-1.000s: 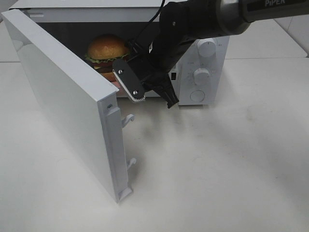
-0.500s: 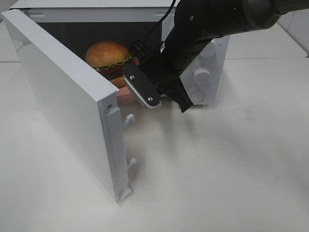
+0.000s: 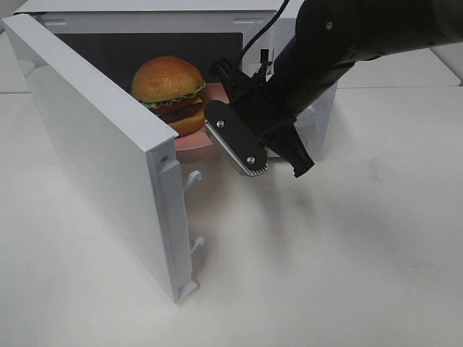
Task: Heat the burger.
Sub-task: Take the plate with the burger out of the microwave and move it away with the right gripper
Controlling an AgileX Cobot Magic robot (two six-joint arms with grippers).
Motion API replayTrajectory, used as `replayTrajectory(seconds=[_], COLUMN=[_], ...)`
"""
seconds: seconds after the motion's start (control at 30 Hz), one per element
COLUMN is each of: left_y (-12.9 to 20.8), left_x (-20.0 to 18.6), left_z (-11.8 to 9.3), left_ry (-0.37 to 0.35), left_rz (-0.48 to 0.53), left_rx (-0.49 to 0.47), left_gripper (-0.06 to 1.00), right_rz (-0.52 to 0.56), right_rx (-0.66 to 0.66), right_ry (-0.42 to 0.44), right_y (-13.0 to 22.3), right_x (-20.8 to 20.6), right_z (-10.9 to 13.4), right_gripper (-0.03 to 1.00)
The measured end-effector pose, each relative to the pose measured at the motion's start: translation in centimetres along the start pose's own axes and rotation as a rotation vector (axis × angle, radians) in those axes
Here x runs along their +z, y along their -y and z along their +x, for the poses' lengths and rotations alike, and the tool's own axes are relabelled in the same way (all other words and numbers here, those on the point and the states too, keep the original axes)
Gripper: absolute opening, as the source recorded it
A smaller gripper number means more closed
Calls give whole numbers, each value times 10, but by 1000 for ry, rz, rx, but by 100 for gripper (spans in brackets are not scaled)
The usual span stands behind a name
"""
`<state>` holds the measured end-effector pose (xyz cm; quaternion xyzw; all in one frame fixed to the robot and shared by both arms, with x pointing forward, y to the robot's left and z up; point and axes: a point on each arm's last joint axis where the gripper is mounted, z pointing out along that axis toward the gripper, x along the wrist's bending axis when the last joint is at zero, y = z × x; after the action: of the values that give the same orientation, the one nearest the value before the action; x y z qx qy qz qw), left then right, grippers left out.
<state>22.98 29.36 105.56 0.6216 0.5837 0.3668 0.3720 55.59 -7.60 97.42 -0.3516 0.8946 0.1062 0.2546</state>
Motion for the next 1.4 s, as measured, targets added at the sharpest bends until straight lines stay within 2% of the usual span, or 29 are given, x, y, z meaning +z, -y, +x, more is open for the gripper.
replayTrajectory(seconds=[0.47,0.63,0.83,0.97,1.4], left_y=[0,0,0,0,0], left_x=[0,0,0,0,0], left_z=[0,0,0,0,0], left_ry=[0,0,0,0,0], left_rz=[0,0,0,0,0], left_rx=[0,0,0,0,0], left_gripper=[97,97,97,97,97], right_rz=[11,11,12,13,16], right_rx=[-14,-6,-2,24,79], right_ry=[62,64,76,110,139], right_y=[-10,-14,-16,-19,-24], right_x=[-30,-44,-53,-67,-93], right_z=[23,43,53,61,89], right_gripper=[13,13,13,13,13])
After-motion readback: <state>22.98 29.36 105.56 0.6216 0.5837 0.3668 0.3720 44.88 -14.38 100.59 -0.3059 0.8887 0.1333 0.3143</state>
